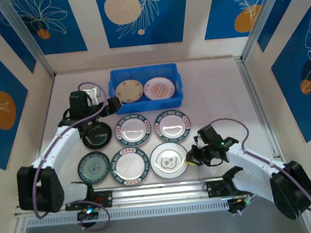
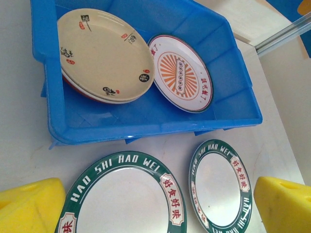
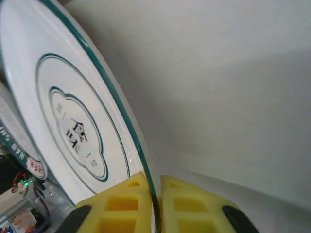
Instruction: Place the plates into the plastic bin on the countertop
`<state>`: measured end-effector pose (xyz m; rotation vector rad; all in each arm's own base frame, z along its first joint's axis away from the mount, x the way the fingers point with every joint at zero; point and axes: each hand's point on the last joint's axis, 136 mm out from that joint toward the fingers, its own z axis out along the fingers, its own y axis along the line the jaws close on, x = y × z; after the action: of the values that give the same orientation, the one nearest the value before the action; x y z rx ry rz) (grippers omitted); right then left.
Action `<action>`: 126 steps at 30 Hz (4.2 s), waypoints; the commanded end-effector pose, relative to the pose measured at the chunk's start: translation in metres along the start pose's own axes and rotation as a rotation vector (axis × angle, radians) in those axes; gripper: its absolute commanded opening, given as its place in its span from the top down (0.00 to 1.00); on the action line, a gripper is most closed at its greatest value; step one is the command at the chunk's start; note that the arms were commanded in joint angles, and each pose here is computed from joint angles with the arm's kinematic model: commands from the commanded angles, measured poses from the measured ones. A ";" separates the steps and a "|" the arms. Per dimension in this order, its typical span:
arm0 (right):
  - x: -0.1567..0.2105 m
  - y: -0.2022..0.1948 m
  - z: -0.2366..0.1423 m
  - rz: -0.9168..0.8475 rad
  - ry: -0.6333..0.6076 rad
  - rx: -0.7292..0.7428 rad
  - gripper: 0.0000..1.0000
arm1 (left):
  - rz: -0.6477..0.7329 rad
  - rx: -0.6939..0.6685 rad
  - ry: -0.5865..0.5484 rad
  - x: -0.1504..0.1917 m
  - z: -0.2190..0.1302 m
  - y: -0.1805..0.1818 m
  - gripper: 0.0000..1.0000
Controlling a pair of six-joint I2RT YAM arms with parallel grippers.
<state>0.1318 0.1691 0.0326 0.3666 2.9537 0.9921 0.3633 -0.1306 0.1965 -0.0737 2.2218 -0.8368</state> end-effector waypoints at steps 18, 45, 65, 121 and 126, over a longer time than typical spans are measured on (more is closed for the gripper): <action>0.006 0.027 -0.076 -0.129 -0.194 -0.003 1.00 | 0.038 0.065 -0.011 -0.013 -0.008 -0.026 0.02; -0.159 0.217 -0.125 -0.270 -0.365 -0.383 1.00 | 0.002 0.302 0.027 -0.011 0.011 -0.078 0.15; -0.172 0.243 -0.105 -0.318 -0.251 -0.427 1.00 | -0.095 0.432 0.031 -0.015 0.035 -0.094 1.00; -0.273 0.277 -0.115 -0.391 -0.346 -0.423 1.00 | -0.107 0.346 -0.043 -0.068 0.083 -0.070 0.46; -0.271 0.275 -0.115 -0.394 -0.340 -0.421 1.00 | -0.127 0.358 -0.037 -0.073 0.092 -0.071 0.77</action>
<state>0.4578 0.2459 0.2489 0.0229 2.3626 1.2151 0.4542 -0.2129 0.2200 -0.0742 2.0728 -1.2454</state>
